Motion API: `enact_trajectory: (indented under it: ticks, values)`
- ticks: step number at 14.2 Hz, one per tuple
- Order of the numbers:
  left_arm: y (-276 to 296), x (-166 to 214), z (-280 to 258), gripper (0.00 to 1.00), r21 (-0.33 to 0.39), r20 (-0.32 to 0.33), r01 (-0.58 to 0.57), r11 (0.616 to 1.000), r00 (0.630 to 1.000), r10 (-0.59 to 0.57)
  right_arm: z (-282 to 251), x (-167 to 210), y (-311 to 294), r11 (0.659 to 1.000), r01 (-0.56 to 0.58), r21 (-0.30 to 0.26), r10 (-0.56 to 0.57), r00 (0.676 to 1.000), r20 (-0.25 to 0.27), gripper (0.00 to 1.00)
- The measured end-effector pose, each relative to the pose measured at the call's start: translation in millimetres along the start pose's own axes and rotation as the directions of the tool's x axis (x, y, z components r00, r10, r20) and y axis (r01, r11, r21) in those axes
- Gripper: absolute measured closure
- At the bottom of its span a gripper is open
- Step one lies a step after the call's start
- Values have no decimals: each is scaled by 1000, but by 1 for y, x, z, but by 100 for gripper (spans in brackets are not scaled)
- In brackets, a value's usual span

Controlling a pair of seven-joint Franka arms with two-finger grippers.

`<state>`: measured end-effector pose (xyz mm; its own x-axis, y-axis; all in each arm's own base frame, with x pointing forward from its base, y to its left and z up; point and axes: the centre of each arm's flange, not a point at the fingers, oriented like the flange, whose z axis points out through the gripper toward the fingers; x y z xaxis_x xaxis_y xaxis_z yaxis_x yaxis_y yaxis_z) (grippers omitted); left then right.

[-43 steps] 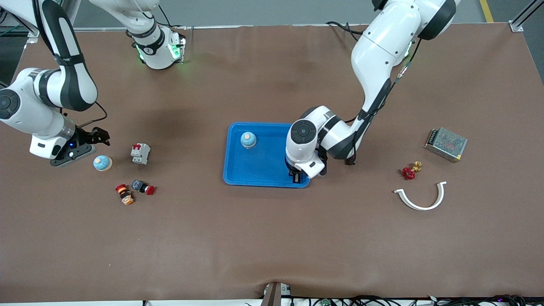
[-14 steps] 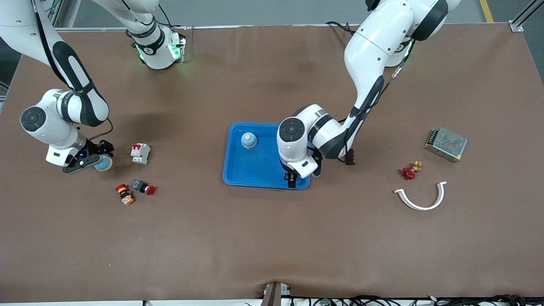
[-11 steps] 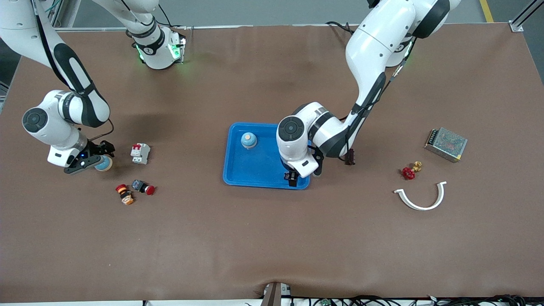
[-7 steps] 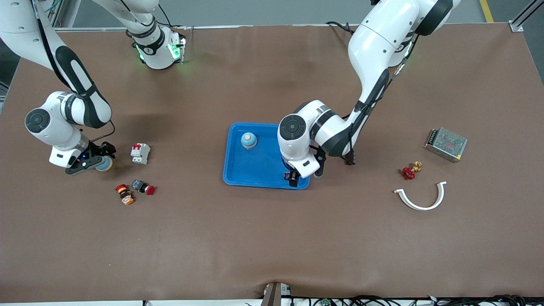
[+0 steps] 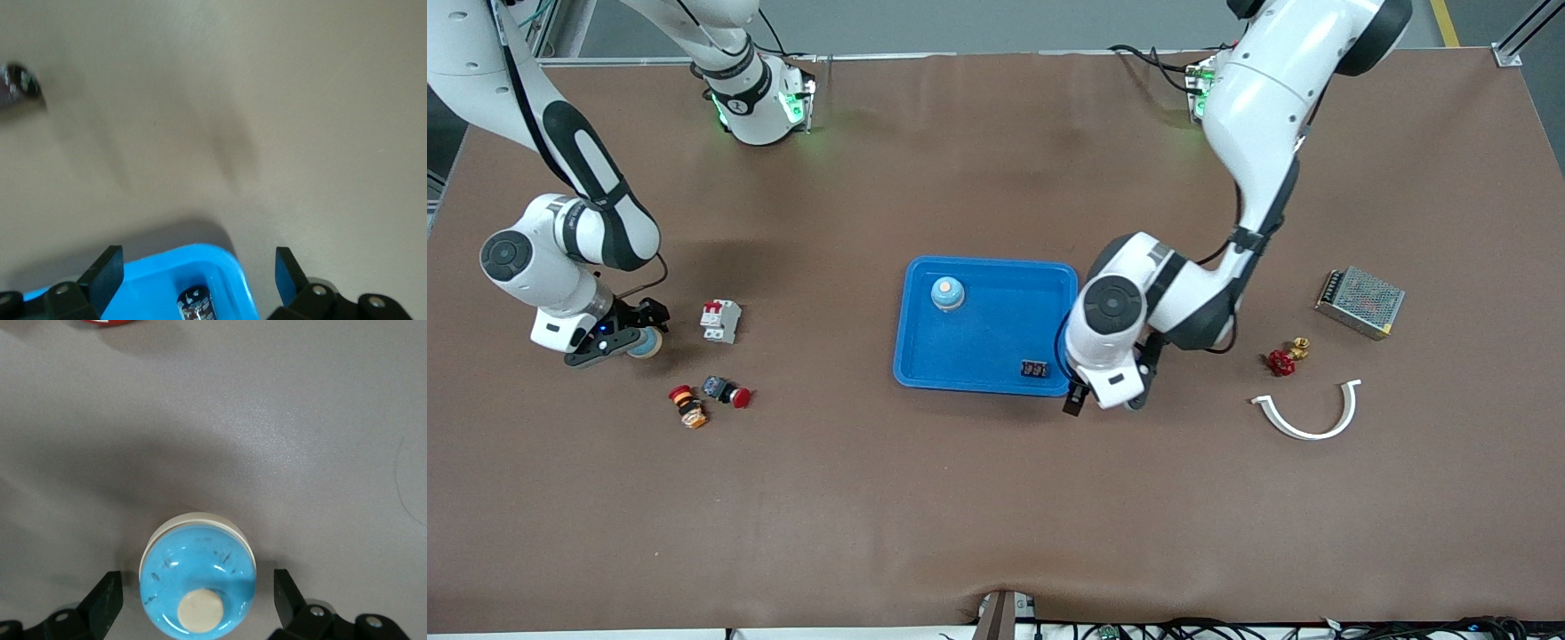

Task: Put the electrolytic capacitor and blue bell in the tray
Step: 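Move the left gripper to the other capacitor while the right gripper lifts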

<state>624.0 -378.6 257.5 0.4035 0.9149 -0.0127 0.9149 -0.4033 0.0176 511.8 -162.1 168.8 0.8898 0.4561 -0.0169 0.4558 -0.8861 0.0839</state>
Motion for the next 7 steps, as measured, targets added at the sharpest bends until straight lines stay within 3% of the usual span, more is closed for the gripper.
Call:
enact_trajectory:
  ticks: [7]
  values:
    - [0, 30, 12, 0, 19, 5, -171, 985, 985, 171, -2, 4, 0, 1000, 2, -3, -2, 1000, -6, 6]
